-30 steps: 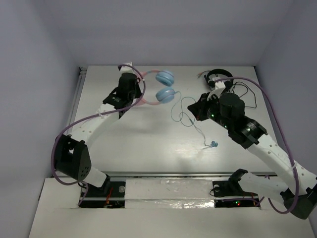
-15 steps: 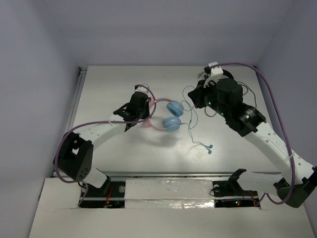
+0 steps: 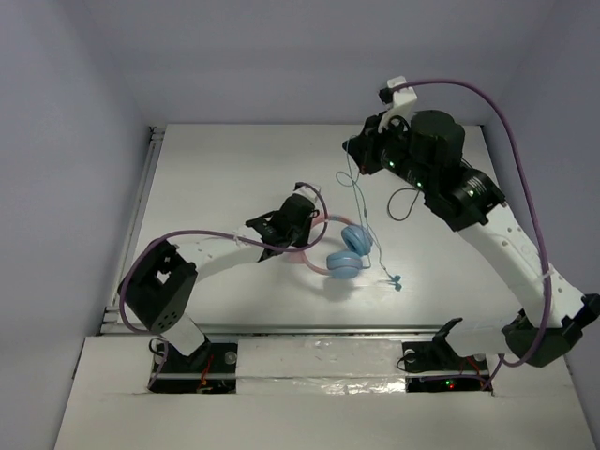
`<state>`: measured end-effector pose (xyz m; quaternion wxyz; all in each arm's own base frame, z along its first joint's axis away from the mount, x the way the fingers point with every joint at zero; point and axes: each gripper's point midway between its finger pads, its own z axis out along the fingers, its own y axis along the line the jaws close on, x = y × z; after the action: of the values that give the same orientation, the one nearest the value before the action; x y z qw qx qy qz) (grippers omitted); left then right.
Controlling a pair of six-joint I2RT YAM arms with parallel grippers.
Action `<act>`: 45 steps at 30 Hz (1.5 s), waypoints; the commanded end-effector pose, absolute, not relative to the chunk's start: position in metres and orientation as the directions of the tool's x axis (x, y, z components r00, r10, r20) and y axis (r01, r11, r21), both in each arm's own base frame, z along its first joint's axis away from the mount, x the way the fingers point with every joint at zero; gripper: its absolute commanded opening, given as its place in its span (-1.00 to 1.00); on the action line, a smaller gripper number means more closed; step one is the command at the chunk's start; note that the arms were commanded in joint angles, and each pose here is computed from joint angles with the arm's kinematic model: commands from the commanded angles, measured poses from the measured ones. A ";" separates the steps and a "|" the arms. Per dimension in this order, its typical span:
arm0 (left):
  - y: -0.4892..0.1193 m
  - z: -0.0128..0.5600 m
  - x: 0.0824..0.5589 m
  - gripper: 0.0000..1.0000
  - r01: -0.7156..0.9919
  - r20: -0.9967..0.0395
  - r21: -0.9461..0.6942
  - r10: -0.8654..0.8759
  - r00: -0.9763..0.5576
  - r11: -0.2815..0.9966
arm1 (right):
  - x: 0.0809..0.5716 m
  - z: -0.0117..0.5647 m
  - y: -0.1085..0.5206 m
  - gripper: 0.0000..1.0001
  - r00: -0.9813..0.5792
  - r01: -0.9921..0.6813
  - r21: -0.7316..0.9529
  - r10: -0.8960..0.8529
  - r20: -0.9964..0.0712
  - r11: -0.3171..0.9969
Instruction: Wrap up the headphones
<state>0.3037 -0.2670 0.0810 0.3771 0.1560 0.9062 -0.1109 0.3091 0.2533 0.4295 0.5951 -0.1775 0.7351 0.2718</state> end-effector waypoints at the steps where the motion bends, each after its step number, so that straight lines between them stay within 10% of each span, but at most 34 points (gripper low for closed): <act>1: -0.300 0.127 0.294 -1.00 0.481 -0.806 -0.159 0.168 -0.567 0.862 | 0.343 0.411 0.240 -1.00 -0.239 -0.448 0.104 -0.007 -0.971 0.888; 18: -0.314 0.126 0.199 -1.00 0.688 -0.790 -0.240 0.274 -0.549 0.685 | 0.413 0.372 0.196 -1.00 -0.241 -0.216 0.078 0.024 -0.970 0.973; 28: -0.265 0.079 0.189 -1.00 0.561 -0.588 0.093 0.500 -0.636 0.823 | 0.418 0.375 0.160 -1.00 -0.244 -0.136 0.073 0.038 -0.969 0.988; 33: -0.246 0.128 0.208 -1.00 0.452 -0.664 0.167 0.439 -0.606 0.876 | 0.400 0.396 0.142 -1.00 -0.196 -0.085 0.106 0.088 -0.977 0.991; 45: -0.344 0.190 0.128 -1.00 0.884 -0.783 -0.237 0.460 -0.419 0.402 | 0.413 0.406 0.168 -1.00 -0.179 -0.195 0.147 0.112 -0.978 0.970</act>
<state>0.1654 -0.3080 0.1692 0.3500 0.3497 0.8381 -0.2297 0.3977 0.1613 0.3949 0.6171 -0.0388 0.7798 0.0983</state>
